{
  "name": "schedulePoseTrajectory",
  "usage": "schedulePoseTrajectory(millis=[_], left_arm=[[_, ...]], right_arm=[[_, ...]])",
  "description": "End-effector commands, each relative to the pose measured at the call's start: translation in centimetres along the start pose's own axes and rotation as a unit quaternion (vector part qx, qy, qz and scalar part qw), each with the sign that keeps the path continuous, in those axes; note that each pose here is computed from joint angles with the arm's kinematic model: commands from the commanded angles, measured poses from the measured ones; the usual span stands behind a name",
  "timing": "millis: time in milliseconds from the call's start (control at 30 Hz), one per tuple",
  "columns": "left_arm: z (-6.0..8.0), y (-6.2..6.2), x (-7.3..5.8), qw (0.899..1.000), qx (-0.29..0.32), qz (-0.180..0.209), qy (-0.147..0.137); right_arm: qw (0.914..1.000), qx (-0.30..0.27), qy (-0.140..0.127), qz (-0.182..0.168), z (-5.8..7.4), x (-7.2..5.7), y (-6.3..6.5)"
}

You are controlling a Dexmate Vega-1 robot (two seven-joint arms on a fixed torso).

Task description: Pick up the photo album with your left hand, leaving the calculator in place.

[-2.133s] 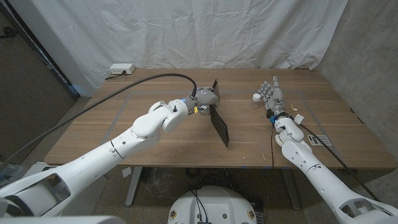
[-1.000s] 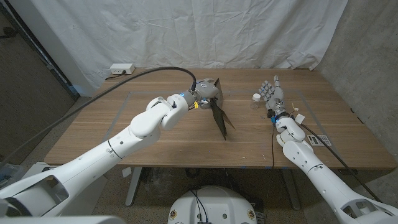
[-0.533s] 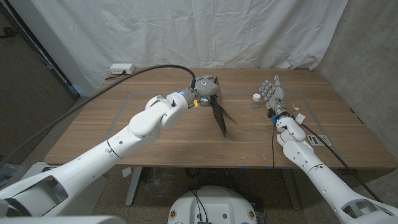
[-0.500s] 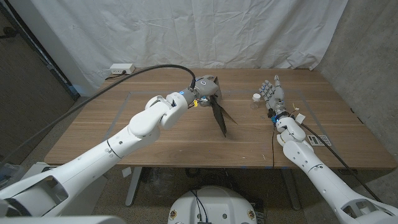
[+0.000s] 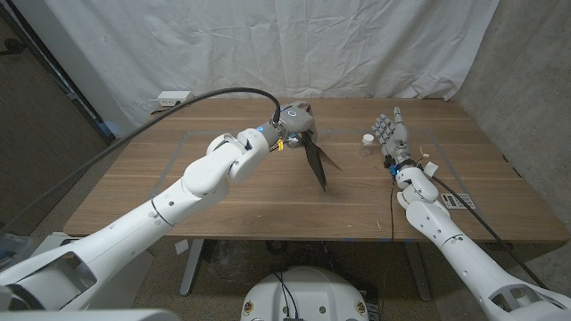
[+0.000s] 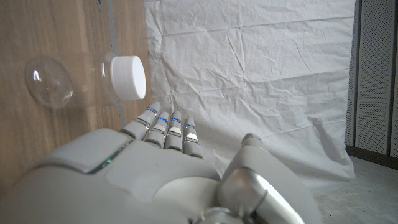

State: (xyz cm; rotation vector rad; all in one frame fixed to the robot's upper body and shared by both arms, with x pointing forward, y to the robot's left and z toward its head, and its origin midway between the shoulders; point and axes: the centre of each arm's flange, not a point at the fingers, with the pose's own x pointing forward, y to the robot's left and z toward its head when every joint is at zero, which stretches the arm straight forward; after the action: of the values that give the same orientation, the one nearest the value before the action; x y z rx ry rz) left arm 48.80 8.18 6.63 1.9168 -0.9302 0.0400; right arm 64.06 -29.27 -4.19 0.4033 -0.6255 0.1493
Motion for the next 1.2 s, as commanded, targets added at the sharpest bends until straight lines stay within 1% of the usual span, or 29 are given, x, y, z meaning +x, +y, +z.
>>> schedulePoseTrajectory(millis=[33, 400, 567, 800, 1067, 1200], left_arm=[[-0.2, 1.6, -0.2, 1.0, 0.012, 0.013, 0.0], [-0.4, 3.0, -0.4, 0.999, 0.014, 0.03, -0.001], [-0.6, 3.9, -0.7, 0.999, 0.015, 0.046, 0.001], [-1.1, 4.8, -1.0, 0.998, 0.011, 0.055, 0.004], [-2.1, 6.0, -1.5, 0.997, 0.0, 0.077, 0.009], [-2.2, 6.2, -1.6, 0.997, 0.001, 0.08, 0.012]], right_arm=[[1.0, 0.0, -0.001, 0.0, 0.0, -0.1, 0.2], [1.0, 0.0, -0.003, -0.002, 0.0, -0.3, 0.4], [1.0, -0.002, -0.005, -0.002, 0.2, -0.5, 0.5], [1.0, -0.004, -0.005, -0.003, 0.3, -0.7, 0.8], [1.0, -0.007, -0.005, -0.003, 0.2, -0.9, 1.2], [0.9999, -0.008, -0.007, -0.003, 0.2, -1.0, 1.5]])
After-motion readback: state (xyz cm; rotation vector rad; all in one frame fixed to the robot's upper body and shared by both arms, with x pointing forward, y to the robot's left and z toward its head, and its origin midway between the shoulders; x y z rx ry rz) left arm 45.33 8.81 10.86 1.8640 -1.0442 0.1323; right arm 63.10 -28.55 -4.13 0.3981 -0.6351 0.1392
